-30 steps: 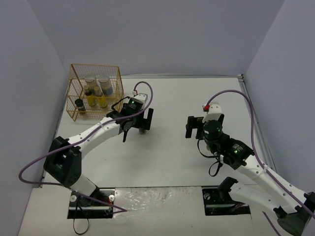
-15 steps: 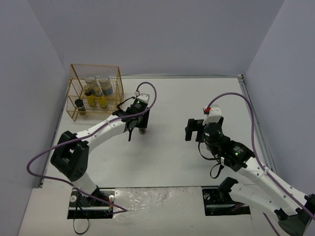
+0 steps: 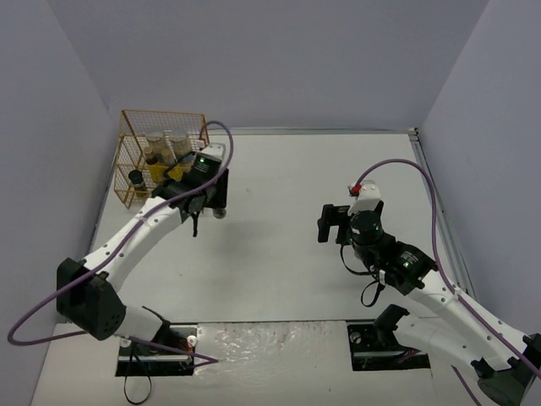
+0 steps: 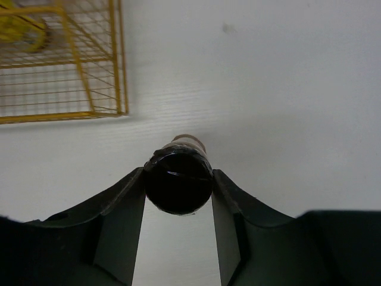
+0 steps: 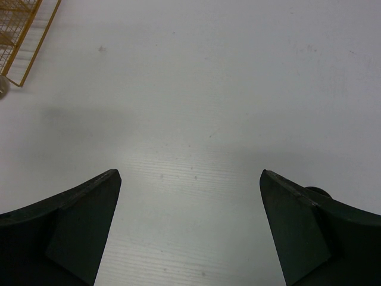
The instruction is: Organize the condiment bottles
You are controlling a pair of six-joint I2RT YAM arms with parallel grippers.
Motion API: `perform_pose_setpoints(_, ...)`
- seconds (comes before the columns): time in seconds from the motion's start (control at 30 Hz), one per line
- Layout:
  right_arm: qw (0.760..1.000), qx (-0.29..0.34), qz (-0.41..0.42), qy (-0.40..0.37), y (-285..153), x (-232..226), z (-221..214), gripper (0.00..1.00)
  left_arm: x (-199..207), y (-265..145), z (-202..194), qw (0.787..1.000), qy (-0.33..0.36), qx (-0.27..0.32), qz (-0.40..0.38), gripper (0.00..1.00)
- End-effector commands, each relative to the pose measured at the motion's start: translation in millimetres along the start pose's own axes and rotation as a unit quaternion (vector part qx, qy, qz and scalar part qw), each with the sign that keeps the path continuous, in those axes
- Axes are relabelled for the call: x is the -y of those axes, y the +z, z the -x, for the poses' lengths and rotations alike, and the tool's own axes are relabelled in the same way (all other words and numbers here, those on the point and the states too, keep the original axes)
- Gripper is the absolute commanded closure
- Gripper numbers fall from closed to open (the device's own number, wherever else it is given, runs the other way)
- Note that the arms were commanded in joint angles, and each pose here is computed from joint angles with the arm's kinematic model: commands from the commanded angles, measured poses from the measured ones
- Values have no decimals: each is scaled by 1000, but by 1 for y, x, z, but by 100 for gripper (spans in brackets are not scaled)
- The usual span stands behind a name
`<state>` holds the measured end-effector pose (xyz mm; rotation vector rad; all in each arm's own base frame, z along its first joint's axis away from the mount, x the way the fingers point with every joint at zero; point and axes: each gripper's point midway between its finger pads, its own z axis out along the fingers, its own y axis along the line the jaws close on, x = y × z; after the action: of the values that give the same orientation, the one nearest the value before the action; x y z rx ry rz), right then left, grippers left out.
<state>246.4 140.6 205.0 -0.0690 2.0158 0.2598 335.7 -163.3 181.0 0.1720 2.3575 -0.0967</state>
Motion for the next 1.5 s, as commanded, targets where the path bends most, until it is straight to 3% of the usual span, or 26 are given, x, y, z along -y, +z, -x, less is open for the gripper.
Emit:
perform_pose_setpoints(0.0,999,25,3,20,0,-2,14,0,-72,-55,59,995,-45,76,52,100)
perform_pose_setpoints(0.23,1000,20,2,21,3,-4,13,0,-148,-81,98,981,-101,126,105,100)
perform_pose_setpoints(0.53,1000,20,8,20,2,-6,14,0,-207,-45,128,964,-158,152,151,100)
perform_pose_setpoints(0.93,999,27,9,31,-5,-1,12,0,-220,19,111,966,-167,114,163,100)
perform_pose_setpoints(1.27,999,23,0,34,-4,3,5,0,-226,60,73,967,-171,48,182,94)
perform_pose_setpoints(1.37,999,24,-1,35,-4,4,3,0,-226,66,68,968,-170,41,182,87)
perform_pose_setpoints(1.47,999,24,-3,39,-4,5,3,0,-225,67,66,968,-171,35,181,73)
